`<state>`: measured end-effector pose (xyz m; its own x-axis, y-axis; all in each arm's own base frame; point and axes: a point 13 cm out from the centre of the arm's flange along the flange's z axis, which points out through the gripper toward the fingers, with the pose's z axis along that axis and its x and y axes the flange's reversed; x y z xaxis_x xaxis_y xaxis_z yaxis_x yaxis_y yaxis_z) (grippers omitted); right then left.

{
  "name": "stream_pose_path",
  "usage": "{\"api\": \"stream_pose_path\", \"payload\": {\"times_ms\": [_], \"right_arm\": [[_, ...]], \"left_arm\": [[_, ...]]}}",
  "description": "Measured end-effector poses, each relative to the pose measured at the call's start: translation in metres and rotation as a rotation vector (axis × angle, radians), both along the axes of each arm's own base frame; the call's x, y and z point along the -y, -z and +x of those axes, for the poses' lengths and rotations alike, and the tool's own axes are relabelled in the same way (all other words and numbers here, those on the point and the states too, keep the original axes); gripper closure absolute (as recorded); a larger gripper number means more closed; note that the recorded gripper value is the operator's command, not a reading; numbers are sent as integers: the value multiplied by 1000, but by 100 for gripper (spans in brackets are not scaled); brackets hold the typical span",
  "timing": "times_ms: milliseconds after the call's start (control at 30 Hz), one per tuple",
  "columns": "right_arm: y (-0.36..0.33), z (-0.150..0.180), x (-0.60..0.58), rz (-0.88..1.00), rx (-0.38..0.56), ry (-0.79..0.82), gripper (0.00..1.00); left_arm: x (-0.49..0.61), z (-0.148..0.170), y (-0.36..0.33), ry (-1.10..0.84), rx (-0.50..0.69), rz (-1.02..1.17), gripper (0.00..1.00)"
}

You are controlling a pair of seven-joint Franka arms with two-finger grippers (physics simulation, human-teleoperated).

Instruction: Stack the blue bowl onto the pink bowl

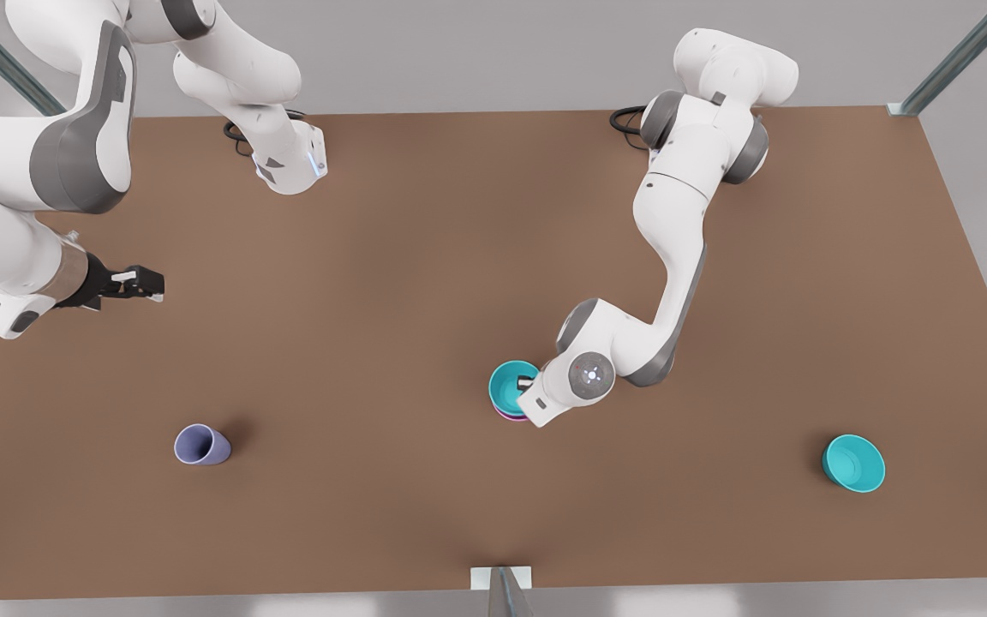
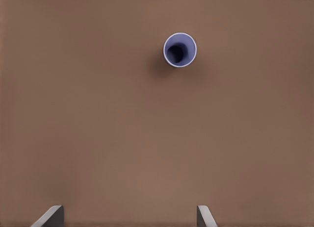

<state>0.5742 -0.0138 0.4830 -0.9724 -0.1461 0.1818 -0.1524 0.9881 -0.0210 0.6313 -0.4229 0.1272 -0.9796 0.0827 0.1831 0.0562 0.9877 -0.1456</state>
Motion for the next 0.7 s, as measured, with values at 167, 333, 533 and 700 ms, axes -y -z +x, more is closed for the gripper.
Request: {"api": "stream_pose_path", "payload": {"times_ms": [167,333,533,700], "right_arm": [[0,0,0,1,0,-7,0],[0,0,0,2,-1,-13,0],[0,0,-1,3,-1,-19,0],[0,0,-1,3,-1,-22,0]], "left_arm": [[-2,-1,3,-51,-13,13,70],[-12,5,-9,-99,-20,13,0],[-218,25,-266,-186,65,152,0],[-271,-76,-338,-106,38,240,0]]}}
